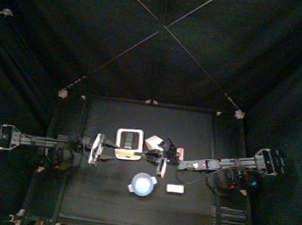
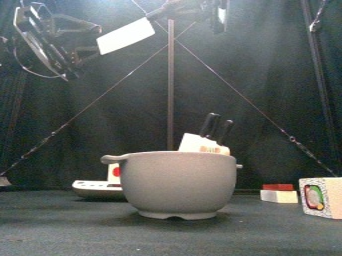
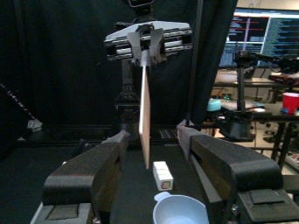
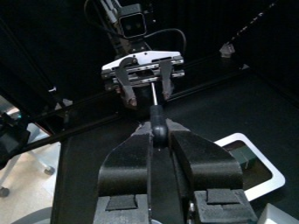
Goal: Grab cleaver with other hand
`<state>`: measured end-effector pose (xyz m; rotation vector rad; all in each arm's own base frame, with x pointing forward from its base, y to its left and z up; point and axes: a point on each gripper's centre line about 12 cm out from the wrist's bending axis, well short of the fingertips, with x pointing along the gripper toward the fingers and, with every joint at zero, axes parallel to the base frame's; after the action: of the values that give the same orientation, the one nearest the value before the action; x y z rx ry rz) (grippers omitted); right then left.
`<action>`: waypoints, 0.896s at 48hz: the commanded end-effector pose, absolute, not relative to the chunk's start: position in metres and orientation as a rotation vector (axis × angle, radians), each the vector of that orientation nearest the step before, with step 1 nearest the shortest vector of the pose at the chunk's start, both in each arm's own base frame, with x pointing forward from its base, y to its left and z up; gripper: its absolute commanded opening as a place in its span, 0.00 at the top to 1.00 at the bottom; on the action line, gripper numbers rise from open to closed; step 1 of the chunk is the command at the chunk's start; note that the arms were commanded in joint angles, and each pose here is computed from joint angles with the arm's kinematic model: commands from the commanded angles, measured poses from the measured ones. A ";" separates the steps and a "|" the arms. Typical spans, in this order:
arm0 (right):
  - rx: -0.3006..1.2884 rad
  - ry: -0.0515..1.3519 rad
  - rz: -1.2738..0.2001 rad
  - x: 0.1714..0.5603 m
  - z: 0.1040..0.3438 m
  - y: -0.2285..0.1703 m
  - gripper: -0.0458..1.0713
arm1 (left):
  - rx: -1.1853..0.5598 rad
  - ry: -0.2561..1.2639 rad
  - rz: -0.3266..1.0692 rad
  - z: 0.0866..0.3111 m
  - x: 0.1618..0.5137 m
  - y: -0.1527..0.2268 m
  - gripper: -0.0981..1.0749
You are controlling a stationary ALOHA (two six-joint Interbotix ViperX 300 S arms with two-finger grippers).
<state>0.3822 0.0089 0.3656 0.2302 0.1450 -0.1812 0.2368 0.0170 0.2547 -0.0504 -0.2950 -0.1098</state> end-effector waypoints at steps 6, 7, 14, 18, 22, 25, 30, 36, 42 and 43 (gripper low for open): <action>0.236 0.106 -0.172 0.381 0.382 0.010 0.56 | -0.047 -0.338 -0.113 0.264 0.240 0.018 0.18; 0.236 0.106 -0.172 0.381 0.382 0.010 0.56 | -0.046 -0.341 -0.115 0.265 0.240 0.017 0.18; 0.237 0.101 -0.169 0.381 0.384 0.011 0.56 | -0.043 -0.339 -0.120 0.264 0.240 0.017 0.18; 0.235 0.098 -0.169 0.381 0.385 0.011 0.56 | -0.043 -0.338 -0.120 0.264 0.240 0.017 0.18; 0.232 0.097 -0.169 0.382 0.385 0.011 0.56 | -0.045 -0.335 -0.119 0.263 0.241 0.017 0.20; 0.231 0.094 -0.167 0.381 0.386 0.011 0.56 | -0.045 -0.335 -0.119 0.263 0.241 0.017 0.24; 0.228 0.097 -0.165 0.383 0.385 0.012 0.56 | -0.045 -0.336 -0.121 0.263 0.242 0.017 0.31; 0.228 0.100 -0.166 0.383 0.384 0.012 0.56 | -0.045 -0.345 -0.124 0.264 0.241 0.017 0.42; 0.228 0.099 -0.165 0.383 0.385 0.012 0.56 | -0.045 -0.345 -0.126 0.264 0.241 0.017 0.51; 0.227 0.097 -0.165 0.383 0.385 0.012 0.56 | -0.045 -0.343 -0.125 0.263 0.241 0.017 0.52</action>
<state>0.3852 0.0115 0.3673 0.2228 0.1413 -0.1740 0.2377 0.0167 0.2553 -0.0554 -0.3144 -0.1177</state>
